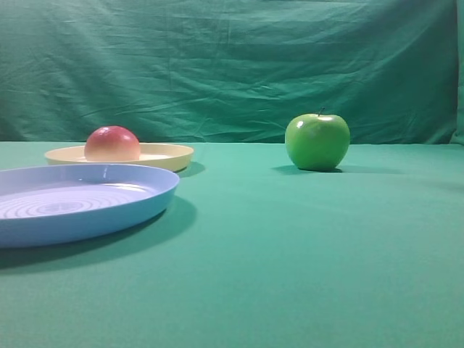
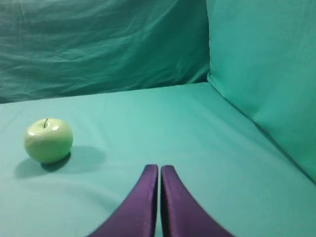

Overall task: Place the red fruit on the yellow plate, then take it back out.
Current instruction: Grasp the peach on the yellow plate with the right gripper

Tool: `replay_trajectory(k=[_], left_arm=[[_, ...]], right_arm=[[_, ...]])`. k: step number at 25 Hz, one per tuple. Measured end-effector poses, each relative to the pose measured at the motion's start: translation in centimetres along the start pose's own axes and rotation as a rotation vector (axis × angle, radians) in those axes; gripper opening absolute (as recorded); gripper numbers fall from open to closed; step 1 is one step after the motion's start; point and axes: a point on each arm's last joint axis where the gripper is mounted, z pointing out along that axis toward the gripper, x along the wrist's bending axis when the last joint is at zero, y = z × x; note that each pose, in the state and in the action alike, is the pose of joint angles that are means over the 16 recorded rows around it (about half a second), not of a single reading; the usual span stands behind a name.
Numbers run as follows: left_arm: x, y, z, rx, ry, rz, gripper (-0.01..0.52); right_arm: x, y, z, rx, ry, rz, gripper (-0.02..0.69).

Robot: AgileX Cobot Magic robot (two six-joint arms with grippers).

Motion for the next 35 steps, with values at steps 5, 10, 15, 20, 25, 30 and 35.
replay_trajectory(k=[5,10,15,20,25,30,35], left_arm=[[0.0,0.0,0.0,0.000,0.000,0.000,0.000],[0.0,0.0,0.0,0.000,0.000,0.000,0.000],[0.0,0.0,0.0,0.000,0.000,0.000,0.000],[0.0,0.0,0.0,0.000,0.000,0.000,0.000],[0.0,0.0,0.0,0.000,0.000,0.000,0.000],[0.0,0.0,0.0,0.000,0.000,0.000,0.000],[0.0,0.0,0.0,0.000,0.000,0.000,0.000]], right_arm=[[-0.1,-1.8,0.2,0.059,-0.008,0.008,0.000],[-0.1,-2.6,0.3,0.105,-0.011,0.001,0.000],[-0.1,-2.9,0.3,0.127,-0.010,-0.024,0.000],[-0.1,-2.9,0.3,0.134,-0.006,-0.057,0.000],[-0.1,-2.9,0.3,0.139,-0.001,-0.073,0.000],[0.0,-2.9,0.3,0.141,0.016,-0.078,0.000],[0.3,-3.0,0.3,0.143,0.041,-0.081,0.000]])
